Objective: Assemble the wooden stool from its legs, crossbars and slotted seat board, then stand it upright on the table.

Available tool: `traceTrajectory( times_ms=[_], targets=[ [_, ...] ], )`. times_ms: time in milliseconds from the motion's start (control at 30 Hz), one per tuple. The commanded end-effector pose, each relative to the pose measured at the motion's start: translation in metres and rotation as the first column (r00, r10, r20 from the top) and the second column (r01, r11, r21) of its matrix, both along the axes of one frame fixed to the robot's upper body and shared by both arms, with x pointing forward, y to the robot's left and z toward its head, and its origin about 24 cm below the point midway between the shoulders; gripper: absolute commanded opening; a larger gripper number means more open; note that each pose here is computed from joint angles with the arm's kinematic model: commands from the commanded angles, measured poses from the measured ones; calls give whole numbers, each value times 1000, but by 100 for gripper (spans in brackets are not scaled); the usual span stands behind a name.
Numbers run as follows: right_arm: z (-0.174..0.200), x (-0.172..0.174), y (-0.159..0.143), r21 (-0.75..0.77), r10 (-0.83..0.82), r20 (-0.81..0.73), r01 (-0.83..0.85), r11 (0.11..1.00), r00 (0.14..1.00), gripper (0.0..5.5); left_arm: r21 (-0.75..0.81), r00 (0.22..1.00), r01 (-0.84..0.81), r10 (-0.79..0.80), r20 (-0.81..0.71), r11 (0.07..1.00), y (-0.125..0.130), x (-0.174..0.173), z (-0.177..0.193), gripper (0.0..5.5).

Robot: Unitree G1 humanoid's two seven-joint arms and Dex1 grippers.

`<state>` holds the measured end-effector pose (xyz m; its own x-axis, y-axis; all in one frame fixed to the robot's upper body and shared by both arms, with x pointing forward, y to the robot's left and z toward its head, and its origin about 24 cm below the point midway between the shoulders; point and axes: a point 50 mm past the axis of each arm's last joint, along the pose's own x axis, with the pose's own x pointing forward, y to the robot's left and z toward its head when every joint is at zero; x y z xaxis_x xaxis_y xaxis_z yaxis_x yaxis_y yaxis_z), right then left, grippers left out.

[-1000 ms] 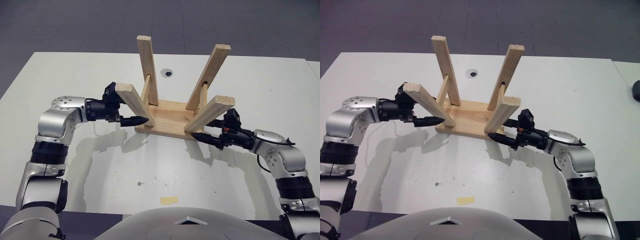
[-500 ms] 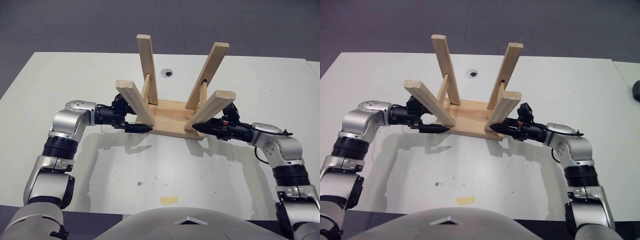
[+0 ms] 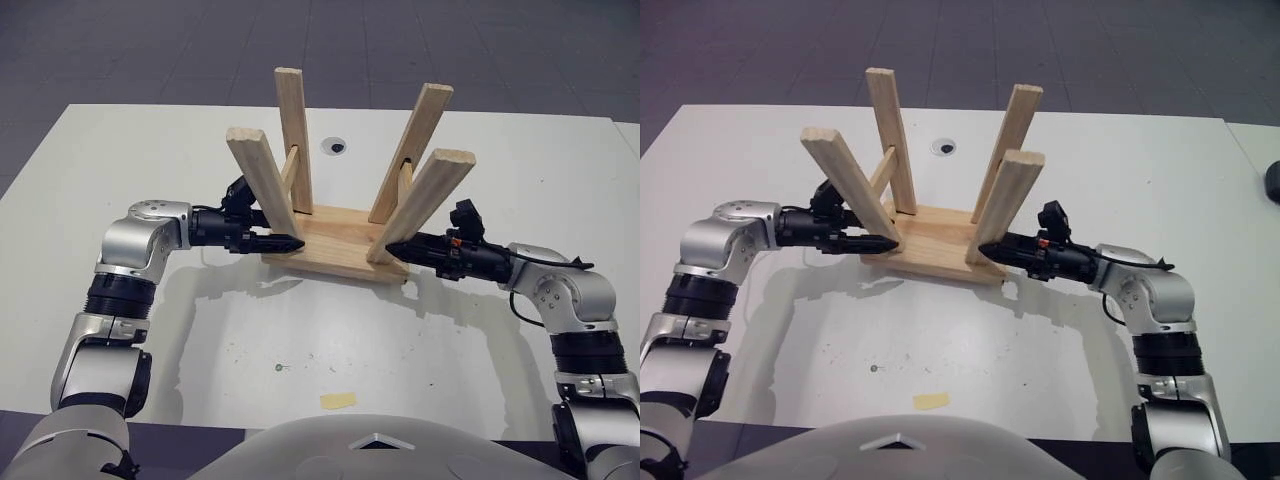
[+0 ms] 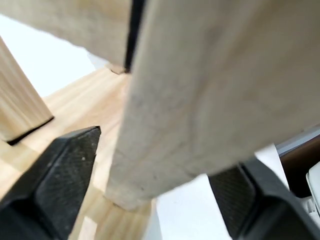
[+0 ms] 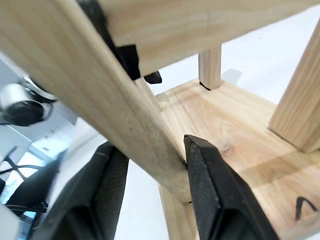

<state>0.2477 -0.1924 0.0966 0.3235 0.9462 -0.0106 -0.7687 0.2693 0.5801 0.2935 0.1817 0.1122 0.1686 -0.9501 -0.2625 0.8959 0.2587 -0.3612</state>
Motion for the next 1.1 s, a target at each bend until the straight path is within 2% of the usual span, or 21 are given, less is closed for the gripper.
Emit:
traceTrajectory(
  times_ms=[33,133,167,233,367,667,700,800,933,1000,1100],
  targets=[
    [25,1,3,190,-54,-22,57,980,998,136,-111,996,-74,69,-49,991,-1,3,29,272],
    [20,-6,4,197,-123,-104,141,970,987,105,-76,981,-80,65,-185,994,1,-11,22,216],
    [15,-7,4,180,-150,-139,174,968,979,142,-47,972,-78,65,-226,996,3,-17,16,202],
    [4,-8,3,125,-218,-191,244,962,957,175,8,957,-79,78,-281,997,5,-27,4,167],
    [-8,-12,4,74,-289,-217,311,948,932,237,-12,928,-130,117,-353,991,2,-30,-4,115],
    [-11,-21,5,133,-367,-218,400,907,905,386,-123,856,-356,271,-440,926,-2,-3,6,112],
    [-11,-22,5,148,-377,-221,413,899,899,398,-127,852,-365,277,-444,922,-2,0,9,148],
    [-12,-27,3,181,-409,-225,450,874,884,438,-102,846,-377,297,-442,921,2,6,17,186],
    [-10,-34,6,245,-435,-224,482,841,872,505,-101,835,-433,356,-420,896,22,20,31,258],
    [-11,-36,7,261,-439,-218,485,834,872,537,-127,858,-420,347,-378,899,30,19,39,293],
    [-12,-36,17,227,-404,-180,438,870,897,540,-179,888,-406,342,-307,896,48,6,51,349]
  ],
)
